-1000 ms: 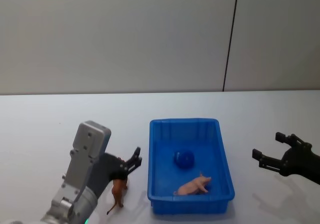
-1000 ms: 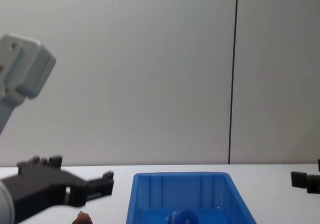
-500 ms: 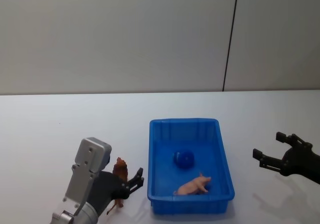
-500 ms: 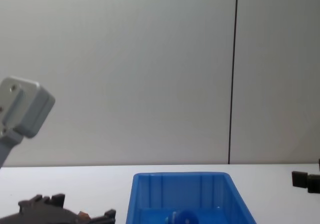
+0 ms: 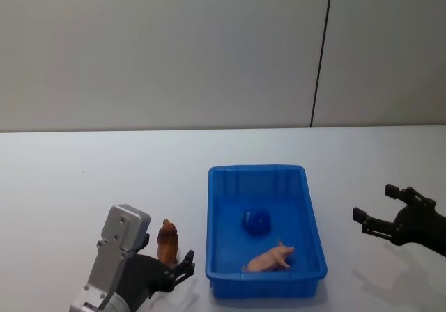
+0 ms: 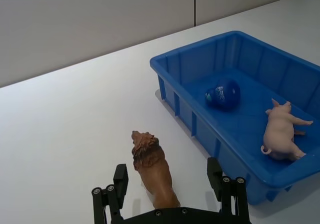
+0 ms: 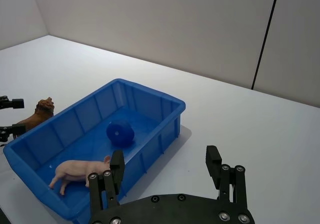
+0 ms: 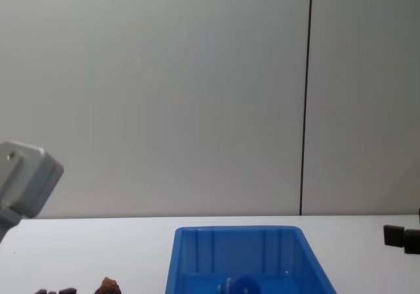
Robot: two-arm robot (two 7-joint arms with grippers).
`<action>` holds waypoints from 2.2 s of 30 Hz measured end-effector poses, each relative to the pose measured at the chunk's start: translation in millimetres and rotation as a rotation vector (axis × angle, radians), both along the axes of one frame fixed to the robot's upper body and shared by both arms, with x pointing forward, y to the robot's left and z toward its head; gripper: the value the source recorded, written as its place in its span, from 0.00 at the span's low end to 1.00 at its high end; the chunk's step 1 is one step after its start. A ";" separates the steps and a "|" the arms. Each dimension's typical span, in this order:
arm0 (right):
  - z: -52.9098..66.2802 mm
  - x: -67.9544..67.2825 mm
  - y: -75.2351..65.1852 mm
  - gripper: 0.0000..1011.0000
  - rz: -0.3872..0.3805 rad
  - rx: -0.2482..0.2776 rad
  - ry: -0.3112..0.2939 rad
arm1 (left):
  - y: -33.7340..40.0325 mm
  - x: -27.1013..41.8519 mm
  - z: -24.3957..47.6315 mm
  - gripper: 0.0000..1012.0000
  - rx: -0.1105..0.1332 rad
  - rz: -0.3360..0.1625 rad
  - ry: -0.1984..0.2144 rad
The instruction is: Pick up the two dolls from the table and place them into the box.
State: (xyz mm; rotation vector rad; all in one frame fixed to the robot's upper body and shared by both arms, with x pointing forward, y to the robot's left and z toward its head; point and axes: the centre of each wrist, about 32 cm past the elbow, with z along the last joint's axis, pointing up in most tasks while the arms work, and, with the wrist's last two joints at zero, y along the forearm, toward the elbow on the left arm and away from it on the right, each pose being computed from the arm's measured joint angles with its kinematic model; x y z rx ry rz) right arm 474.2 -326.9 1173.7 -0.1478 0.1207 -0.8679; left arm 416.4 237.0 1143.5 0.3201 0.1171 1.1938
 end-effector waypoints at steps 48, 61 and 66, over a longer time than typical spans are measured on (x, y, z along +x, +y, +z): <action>0.0 0.0 0.0 0.99 0.000 0.000 0.000 | 7.3 17.4 -2.1 0.30 0.024 -0.022 -0.043; -0.1 0.0 0.1 0.99 0.000 0.000 0.000 | 2.8 37.9 32.6 0.30 0.024 -0.044 -0.225; -0.1 0.0 0.0 0.99 0.000 0.000 0.000 | -5.3 47.7 39.5 0.30 0.006 -0.070 -0.267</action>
